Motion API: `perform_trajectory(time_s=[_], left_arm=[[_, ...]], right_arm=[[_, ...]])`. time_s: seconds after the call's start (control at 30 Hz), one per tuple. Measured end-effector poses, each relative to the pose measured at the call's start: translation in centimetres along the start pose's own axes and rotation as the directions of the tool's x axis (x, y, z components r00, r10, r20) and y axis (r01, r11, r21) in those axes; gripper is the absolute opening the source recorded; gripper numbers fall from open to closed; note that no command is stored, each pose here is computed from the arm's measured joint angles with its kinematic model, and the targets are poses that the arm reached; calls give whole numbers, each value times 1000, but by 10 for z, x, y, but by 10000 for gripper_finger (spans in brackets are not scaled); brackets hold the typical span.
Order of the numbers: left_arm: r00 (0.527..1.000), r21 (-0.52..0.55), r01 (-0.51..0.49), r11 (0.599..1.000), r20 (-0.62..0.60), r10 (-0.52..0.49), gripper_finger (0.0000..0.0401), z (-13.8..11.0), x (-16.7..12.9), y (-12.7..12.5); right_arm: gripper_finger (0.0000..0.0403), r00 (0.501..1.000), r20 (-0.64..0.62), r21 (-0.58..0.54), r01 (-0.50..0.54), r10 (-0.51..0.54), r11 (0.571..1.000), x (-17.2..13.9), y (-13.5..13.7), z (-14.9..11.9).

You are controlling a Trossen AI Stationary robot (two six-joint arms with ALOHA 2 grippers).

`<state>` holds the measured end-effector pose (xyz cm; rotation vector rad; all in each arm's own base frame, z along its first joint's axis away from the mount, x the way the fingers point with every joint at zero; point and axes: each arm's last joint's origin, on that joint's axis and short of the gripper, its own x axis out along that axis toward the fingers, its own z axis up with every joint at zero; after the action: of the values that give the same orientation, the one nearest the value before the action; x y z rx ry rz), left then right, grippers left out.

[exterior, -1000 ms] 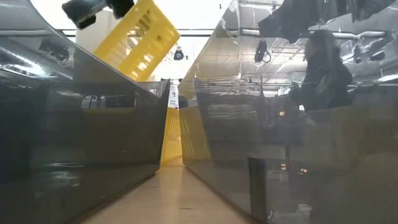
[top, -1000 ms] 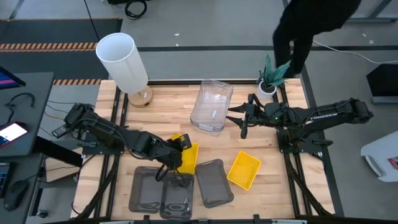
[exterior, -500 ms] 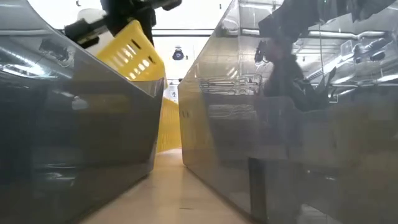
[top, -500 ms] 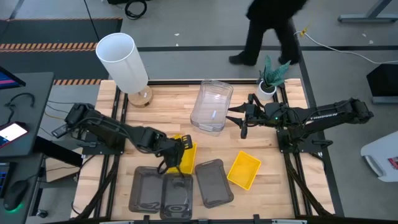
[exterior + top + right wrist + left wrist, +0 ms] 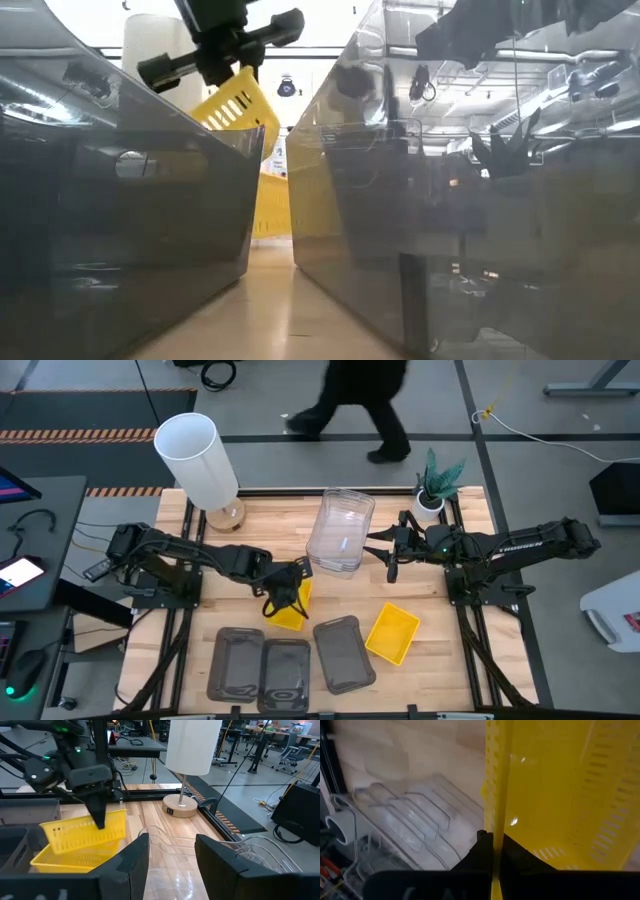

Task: Stack baskets by color
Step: Stack the left yellow bin into the middle yellow bin

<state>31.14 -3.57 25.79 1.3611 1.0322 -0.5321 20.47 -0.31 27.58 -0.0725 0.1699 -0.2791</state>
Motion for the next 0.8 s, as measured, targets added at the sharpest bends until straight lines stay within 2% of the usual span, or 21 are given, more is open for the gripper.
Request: perform_trajectory(time_s=[0.2,0.27,0.4,0.5,0.7,0.8], left_arm=[[994,-24,51,998,-98,-53,10,-19,6,-1],[991,-1,61,998,-117,-60,10,-21,5,-2],[995,90,54,994,-91,-45,10,-11,-3,-5],[993,156,95,983,-87,-82,10,-4,-6,-12],[994,176,101,979,-68,-90,10,2,-8,-15],[991,183,136,974,-28,-133,11,4,-5,-17]], right_arm=[[164,1000,0,-1,0,0,1000,0,0,0],[164,1000,-2,-1,0,0,1000,0,0,0],[164,1000,-3,-1,0,0,1000,0,0,0],[164,1000,-3,-2,0,0,1000,0,0,0],[164,1000,1,-1,0,0,1000,0,0,0],[164,1000,4,5,0,0,1000,0,0,0]])
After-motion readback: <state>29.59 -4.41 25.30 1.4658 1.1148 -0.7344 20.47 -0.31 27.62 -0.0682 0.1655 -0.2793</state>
